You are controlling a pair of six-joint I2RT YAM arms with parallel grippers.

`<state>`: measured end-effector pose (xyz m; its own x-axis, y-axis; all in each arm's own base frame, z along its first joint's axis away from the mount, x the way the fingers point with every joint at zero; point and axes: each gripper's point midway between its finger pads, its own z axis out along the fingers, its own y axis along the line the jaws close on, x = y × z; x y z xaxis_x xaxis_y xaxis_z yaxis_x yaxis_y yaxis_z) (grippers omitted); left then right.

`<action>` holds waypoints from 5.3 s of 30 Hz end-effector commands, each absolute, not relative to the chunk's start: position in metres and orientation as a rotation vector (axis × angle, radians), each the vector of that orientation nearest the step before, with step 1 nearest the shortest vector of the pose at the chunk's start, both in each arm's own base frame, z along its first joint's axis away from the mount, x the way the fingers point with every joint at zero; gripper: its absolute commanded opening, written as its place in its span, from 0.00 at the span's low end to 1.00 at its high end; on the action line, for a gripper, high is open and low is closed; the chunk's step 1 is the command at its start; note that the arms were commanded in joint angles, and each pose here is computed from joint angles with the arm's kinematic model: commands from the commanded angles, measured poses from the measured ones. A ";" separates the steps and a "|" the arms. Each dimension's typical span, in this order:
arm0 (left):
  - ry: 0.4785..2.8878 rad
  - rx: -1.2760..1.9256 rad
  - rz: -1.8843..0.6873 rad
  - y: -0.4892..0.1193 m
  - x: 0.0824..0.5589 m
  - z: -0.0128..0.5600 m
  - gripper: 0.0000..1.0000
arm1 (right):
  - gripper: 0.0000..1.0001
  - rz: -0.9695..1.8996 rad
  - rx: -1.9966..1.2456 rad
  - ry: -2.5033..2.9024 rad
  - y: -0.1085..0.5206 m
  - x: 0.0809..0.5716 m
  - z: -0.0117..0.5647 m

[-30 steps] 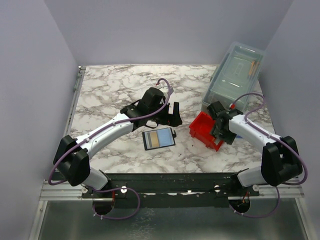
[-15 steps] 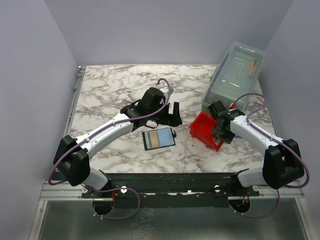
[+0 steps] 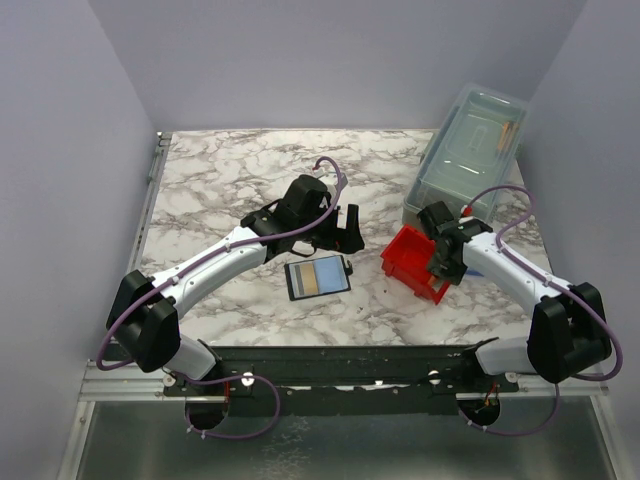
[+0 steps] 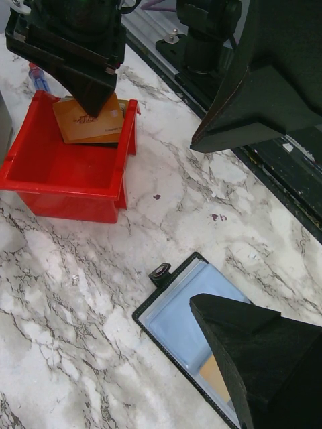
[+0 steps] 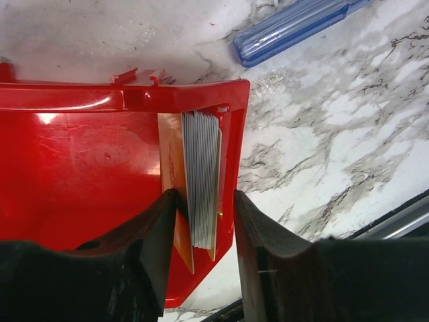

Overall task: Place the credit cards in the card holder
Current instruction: Pick up the credit card from the storage box.

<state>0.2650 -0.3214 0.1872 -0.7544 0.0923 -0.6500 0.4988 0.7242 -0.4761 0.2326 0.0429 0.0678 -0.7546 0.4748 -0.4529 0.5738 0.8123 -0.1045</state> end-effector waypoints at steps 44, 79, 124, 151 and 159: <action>2.305 0.469 -0.887 -0.323 0.263 0.187 0.94 | 0.14 -0.281 0.860 2.628 0.045 0.209 0.058; 2.310 0.476 -0.905 -0.325 0.261 0.185 0.94 | 0.22 -0.281 0.878 2.616 0.041 0.202 0.072; 2.330 0.485 -0.930 -0.331 0.260 0.179 0.94 | 0.00 -0.176 0.946 2.473 0.041 0.211 0.091; 2.748 -0.325 -0.624 -0.168 0.264 0.084 0.93 | 0.00 0.848 -0.167 2.122 0.227 0.288 0.230; 2.836 -0.386 -0.603 -0.163 0.258 0.054 0.87 | 0.00 1.072 -0.341 2.239 0.320 0.282 0.187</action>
